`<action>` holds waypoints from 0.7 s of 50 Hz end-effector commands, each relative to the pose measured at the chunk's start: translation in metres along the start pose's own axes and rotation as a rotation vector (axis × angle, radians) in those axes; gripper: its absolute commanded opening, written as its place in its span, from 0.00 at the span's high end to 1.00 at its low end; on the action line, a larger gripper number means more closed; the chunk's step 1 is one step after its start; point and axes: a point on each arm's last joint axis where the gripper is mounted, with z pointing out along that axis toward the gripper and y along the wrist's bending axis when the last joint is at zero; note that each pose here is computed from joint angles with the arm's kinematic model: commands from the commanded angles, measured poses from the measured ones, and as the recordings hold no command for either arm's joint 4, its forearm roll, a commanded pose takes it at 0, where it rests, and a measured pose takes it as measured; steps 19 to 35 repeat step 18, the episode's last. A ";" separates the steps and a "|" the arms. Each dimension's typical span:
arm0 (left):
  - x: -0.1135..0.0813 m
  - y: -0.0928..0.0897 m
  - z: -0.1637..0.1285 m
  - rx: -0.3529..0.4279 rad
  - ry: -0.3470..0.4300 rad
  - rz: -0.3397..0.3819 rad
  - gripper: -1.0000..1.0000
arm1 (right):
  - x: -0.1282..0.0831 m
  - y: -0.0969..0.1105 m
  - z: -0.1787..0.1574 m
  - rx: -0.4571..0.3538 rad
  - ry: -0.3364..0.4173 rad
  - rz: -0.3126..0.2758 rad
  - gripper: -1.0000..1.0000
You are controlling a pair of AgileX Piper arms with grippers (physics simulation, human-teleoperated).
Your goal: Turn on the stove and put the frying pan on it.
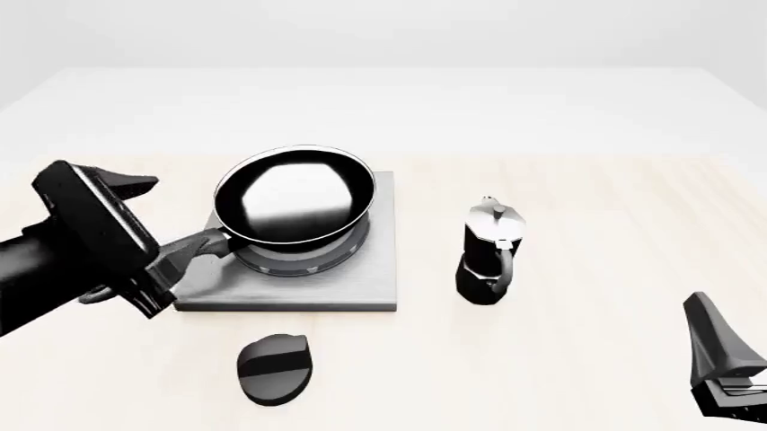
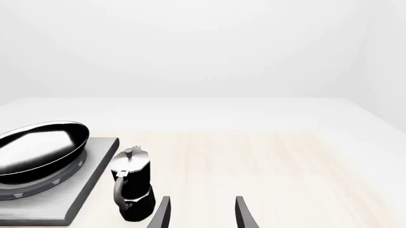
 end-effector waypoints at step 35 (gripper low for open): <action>-0.044 0.025 -0.063 -0.098 -0.324 -0.406 0.00 | 0.000 0.000 0.000 0.000 0.000 0.000 0.00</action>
